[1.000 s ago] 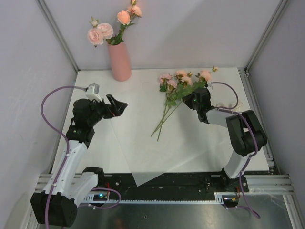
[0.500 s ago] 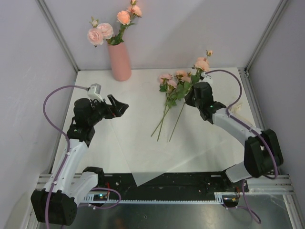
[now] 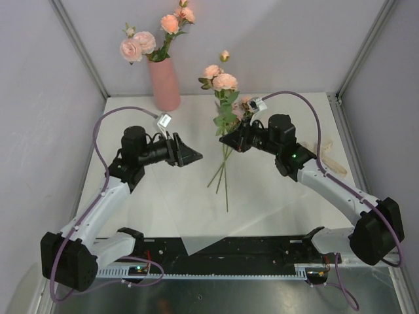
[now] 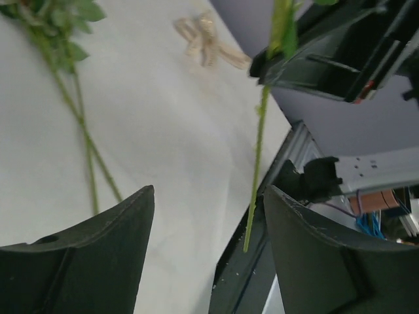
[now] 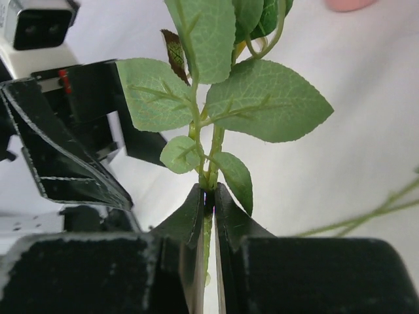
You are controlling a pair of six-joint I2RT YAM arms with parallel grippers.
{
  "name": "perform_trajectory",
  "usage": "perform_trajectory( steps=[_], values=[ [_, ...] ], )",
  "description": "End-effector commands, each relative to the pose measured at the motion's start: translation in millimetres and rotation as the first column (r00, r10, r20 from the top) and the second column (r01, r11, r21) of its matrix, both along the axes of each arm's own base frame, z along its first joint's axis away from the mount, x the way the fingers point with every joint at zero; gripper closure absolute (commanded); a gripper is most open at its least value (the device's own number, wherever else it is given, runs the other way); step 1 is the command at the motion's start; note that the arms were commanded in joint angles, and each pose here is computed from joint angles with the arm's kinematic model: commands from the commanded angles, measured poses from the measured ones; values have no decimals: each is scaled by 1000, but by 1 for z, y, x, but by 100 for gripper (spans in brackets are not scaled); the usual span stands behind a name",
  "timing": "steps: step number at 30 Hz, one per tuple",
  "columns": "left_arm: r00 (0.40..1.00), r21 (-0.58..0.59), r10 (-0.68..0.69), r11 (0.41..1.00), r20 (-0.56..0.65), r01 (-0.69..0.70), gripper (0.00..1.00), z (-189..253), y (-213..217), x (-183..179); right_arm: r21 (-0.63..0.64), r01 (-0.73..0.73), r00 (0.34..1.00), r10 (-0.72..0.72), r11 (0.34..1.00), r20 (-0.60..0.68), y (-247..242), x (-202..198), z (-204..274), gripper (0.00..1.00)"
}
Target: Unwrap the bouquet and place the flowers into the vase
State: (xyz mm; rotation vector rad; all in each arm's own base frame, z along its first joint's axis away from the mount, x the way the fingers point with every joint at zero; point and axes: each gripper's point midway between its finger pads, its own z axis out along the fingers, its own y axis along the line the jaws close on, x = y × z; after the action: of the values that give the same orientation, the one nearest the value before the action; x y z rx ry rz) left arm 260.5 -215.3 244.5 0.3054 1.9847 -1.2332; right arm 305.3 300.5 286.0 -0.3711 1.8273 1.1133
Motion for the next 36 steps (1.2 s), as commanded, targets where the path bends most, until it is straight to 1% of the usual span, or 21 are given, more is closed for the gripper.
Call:
perform_trajectory(
  steps=[1, 5, 11, 14, 17, 21, 26, 32, 34, 36],
  values=[
    [981, -80, -91, 991, 172, 106, 28, 58, -20, -18, 133, -153, 985, 141, 979, 98, 24, -30, 46, 100],
    [972, -110, -76, 989, 220, 102, 29, 70, -27, -24, 176, -192, 979, 176, 965, 103, 39, -40, 50, 100],
    [973, -135, -86, 984, 215, 117, 35, 69, -37, -27, 229, -218, 975, 202, 949, 91, 53, -47, 54, 100],
    [972, -149, -92, 981, 215, 126, 43, 72, -41, -28, 240, -222, 975, 208, 945, 84, 57, -50, 53, 100],
    [972, -162, -95, 978, 214, 131, 48, 74, -43, -29, 246, -228, 973, 215, 942, 82, 60, -52, 53, 100],
    [974, -165, -98, 977, 204, 133, 58, 71, -45, -29, 242, -229, 973, 215, 943, 82, 62, -51, 50, 100],
    [979, -162, -106, 977, 175, 135, 60, 63, -48, -27, 248, -228, 973, 214, 942, 82, 63, -51, 49, 100],
    [978, -165, -125, 974, 168, 153, 71, 63, -52, -27, 254, -233, 972, 216, 939, 92, 63, -52, 52, 100],
    [977, -165, -132, 973, 166, 160, 79, 62, -52, -28, 255, -234, 972, 216, 938, 95, 63, -53, 53, 100],
    [977, -165, -138, 972, 164, 165, 92, 62, -53, -28, 255, -236, 971, 218, 938, 96, 63, -53, 53, 100]
  ],
)
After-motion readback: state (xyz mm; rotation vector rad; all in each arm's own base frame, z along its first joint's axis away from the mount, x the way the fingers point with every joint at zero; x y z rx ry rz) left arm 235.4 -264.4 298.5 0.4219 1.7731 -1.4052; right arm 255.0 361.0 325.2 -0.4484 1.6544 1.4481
